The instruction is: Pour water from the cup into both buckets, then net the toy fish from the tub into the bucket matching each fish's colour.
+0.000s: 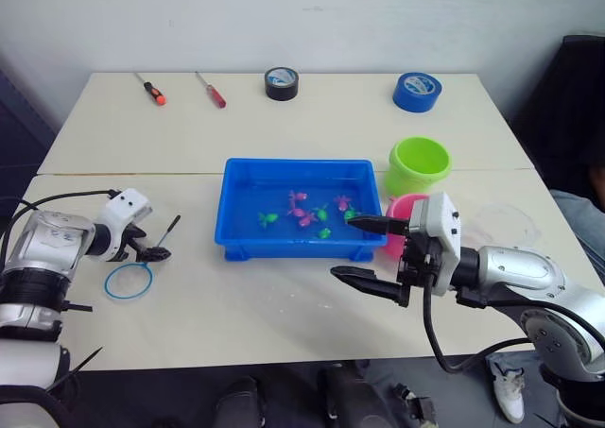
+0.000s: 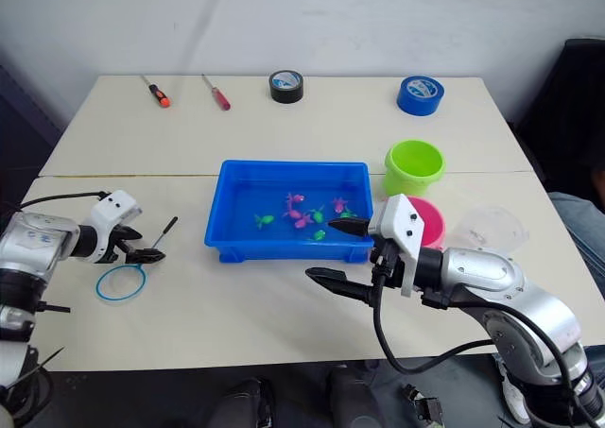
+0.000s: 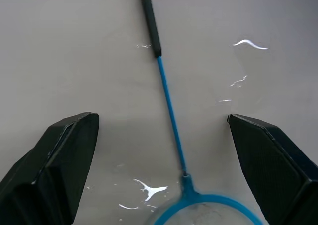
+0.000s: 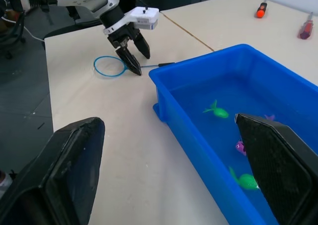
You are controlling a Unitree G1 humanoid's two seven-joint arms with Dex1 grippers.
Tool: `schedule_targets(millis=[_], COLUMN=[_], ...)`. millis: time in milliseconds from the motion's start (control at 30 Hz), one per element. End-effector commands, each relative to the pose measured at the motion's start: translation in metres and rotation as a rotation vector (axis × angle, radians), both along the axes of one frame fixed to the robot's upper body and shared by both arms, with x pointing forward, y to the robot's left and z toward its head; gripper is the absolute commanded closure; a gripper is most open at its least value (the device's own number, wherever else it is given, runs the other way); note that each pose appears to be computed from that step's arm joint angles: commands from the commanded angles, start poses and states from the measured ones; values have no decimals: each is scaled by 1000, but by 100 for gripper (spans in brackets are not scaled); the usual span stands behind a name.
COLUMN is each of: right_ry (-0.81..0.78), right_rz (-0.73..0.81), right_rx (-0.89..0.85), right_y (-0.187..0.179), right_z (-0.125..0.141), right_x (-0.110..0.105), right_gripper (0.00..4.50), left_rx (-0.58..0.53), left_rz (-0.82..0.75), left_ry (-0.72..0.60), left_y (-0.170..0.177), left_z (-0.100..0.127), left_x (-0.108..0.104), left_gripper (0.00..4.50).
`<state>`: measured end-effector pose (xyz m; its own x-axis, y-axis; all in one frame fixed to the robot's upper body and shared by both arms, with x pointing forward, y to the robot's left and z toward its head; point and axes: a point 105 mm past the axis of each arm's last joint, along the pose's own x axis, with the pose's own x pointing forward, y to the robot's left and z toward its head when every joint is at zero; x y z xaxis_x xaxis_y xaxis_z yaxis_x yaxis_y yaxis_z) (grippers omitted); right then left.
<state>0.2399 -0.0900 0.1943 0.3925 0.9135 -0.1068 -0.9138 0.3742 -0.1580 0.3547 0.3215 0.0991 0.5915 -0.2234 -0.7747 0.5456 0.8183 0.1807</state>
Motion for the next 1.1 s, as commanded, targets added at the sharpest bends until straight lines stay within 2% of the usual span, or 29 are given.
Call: schedule_targets(millis=[33, 67, 100, 133, 233, 400, 433, 600, 667, 767, 833, 900, 967, 1100], right_ry=[-60, -62, -65, -68, -73, -69, -68, -72, -83, -84, -89, -116, -141, -123], right_rz=[-14, -19, -24, -28, -30, -6, -2, 25, 36, 53, 68, 73, 78, 164], right_rx=[13, 12, 13, 14, 14, -2, -2, -18, -48, -93, -118, -143, -175, -206], right_y=[0, -1, -1, -2, -2, -2, -2, -3, -3, -5, -7, -8, -10, -4], right_z=[11, 11, 12, 13, 14, 15, 15, 22, 23, 22, 24, 31, 38, 46], right_x=[-8, -8, -9, -9, -11, -15, -15, -16, -16, -17, -16, -11, -1, 0], right_gripper=[6, 6, 0, 0, 0, 0, 0, 0, 0, 0, 0, 0, 0, 0], left_rx=[28, 44, 57, 55, 39, 27, 27, -42, -123, -180, -176, -203, -162, -150], left_rz=[-22, -14, -13, -15, -17, 0, 5, -19, -153, -374, -507, -723, -928, -1049], left_ry=[33, 45, 52, 59, 62, 59, 55, -25, -125, -237, -307, -360, -344, -344], left_y=[-1, 1, 2, 2, 1, 2, 4, 3, -11, -30, -42, -69, -99, -139], left_z=[-7, -11, -13, -15, -18, -22, -21, -11, 17, 65, 92, 121, 131, 136], left_x=[2, 2, 2, 2, 4, 7, 7, 11, 17, 14, 8, -11, -30, -36], left_gripper=[0, 0, 52, 72, 197, 435, 448, 448, 448, 448, 448, 448, 448, 448])
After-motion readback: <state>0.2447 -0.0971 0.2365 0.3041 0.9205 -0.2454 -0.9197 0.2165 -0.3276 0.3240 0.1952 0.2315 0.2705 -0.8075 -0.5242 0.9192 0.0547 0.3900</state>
